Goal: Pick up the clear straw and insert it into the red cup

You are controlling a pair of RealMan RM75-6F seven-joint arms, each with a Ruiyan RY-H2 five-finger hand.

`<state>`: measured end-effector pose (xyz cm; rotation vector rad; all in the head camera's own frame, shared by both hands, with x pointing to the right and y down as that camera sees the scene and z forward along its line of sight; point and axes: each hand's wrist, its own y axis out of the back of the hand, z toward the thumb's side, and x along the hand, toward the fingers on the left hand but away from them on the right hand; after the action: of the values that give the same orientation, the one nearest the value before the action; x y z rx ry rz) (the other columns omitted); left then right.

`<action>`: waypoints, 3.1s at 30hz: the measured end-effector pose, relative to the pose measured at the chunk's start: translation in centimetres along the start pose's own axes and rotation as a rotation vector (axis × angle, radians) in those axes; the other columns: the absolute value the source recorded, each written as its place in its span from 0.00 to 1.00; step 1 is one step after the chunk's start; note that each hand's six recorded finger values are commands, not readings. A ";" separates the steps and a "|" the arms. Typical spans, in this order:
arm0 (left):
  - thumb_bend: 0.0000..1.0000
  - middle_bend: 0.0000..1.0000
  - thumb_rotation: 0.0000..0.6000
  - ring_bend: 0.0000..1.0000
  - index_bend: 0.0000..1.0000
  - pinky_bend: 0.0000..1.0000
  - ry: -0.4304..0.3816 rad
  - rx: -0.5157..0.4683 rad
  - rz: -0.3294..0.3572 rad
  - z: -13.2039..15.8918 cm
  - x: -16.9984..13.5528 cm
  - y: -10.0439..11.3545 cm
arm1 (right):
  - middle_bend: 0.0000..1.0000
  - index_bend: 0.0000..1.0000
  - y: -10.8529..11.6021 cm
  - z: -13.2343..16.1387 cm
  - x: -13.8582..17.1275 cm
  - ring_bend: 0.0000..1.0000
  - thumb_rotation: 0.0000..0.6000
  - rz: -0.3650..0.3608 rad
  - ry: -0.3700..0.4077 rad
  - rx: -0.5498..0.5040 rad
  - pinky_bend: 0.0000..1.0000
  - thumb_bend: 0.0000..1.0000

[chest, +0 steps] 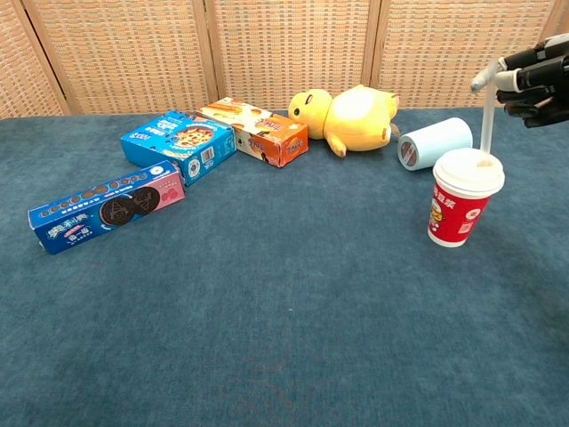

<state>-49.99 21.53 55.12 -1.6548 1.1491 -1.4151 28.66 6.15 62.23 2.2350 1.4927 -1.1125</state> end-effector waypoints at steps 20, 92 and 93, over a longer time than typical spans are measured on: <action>0.10 0.00 1.00 0.00 0.00 0.00 0.000 0.000 -0.003 0.0 0.0 -0.1 | 0.93 0.77 1.0 -1.9 -0.2 0.84 1.00 0.006 -0.023 0.010 1.00 0.69; 0.10 0.00 1.00 0.00 0.00 0.00 -0.003 0.001 -0.009 0.0 0.0 -0.2 | 0.87 0.46 1.6 -5.0 0.3 0.82 1.00 0.076 -0.073 0.031 1.00 0.06; 0.10 0.00 1.00 0.00 0.00 0.00 -0.003 0.001 -0.009 0.0 0.0 -0.2 | 0.87 0.46 1.7 -5.0 0.3 0.82 1.00 0.077 -0.072 0.032 1.00 0.06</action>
<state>-49.93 21.63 55.29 -1.6626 1.1406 -1.4183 32.44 8.41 65.06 2.2280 1.3587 -1.1883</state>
